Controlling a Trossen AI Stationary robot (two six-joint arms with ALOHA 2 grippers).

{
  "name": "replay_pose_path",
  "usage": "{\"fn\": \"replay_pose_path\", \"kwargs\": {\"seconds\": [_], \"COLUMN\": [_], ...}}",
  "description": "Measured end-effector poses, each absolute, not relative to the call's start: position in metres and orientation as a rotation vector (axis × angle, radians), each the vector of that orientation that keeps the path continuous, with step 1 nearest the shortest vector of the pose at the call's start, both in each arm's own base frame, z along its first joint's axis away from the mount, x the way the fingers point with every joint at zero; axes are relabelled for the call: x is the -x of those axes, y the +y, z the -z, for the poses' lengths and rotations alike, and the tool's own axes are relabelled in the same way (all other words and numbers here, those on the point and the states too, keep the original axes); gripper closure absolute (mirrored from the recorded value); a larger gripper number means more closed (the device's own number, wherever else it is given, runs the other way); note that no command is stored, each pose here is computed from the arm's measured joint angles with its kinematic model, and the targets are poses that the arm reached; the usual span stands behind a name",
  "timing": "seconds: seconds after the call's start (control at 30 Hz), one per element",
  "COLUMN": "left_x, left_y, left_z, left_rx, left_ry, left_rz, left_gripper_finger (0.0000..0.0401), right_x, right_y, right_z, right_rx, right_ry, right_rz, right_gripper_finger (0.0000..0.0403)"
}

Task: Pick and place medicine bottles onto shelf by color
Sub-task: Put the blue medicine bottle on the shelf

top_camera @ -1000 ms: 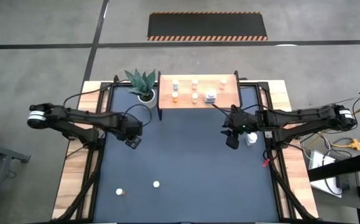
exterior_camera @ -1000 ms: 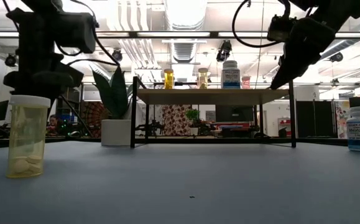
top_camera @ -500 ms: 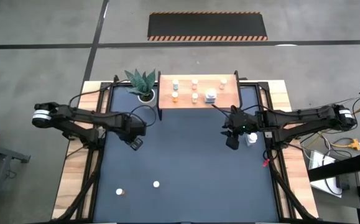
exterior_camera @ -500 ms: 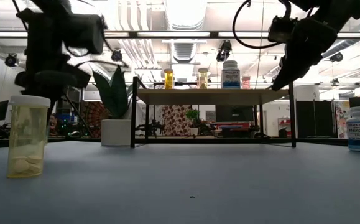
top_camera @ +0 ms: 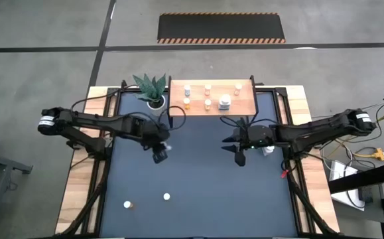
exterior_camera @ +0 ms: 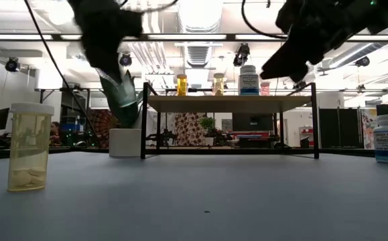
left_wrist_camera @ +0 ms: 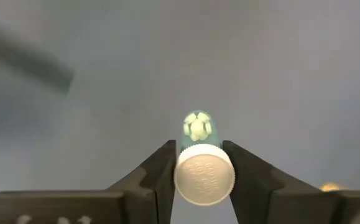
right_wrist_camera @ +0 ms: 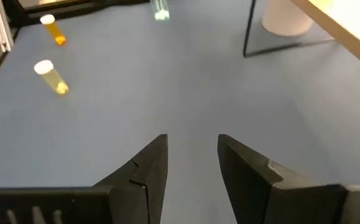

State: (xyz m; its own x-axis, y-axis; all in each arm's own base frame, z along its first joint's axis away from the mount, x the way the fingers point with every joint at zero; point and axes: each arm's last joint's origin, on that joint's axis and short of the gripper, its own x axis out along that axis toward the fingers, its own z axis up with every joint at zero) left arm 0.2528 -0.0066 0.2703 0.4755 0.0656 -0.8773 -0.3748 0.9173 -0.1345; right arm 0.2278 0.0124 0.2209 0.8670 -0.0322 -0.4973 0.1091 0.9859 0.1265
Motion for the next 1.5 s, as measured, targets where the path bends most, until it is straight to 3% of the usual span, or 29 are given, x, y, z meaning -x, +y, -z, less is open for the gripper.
{"fn": "replay_pose_path", "kwargs": {"seconds": [0.2,0.53,0.67,1.0,1.5], "left_x": [-0.285,-0.318,-0.324,-0.330,-0.334], "left_y": [-0.015,-0.017,-0.017,-0.017,-0.017], "left_z": [-0.283,-0.276,-0.274,-0.276,-0.281], "left_rx": [0.113,-0.086,-0.113,-0.135,-0.170], "left_ry": [0.845,0.705,0.675,0.611,0.508], "left_rz": [-0.097,-0.012,-0.003,0.001,0.006], "left_gripper_finger": [0.0303,0.0304,0.0304,0.0304,0.0304], "right_x": [-0.254,-0.281,-0.287,-0.298,-0.298], "right_y": [0.015,0.017,0.017,0.018,0.017], "right_z": [-0.212,-0.218,-0.220,-0.227,-0.226], "right_rx": [-0.082,0.002,0.008,-0.011,-0.013], "right_ry": [0.402,0.348,0.373,0.409,0.419], "right_rz": [0.030,0.015,0.014,0.022,0.024], "right_gripper_finger": [0.0268,0.0278,0.0274,0.0190,0.0188]}}
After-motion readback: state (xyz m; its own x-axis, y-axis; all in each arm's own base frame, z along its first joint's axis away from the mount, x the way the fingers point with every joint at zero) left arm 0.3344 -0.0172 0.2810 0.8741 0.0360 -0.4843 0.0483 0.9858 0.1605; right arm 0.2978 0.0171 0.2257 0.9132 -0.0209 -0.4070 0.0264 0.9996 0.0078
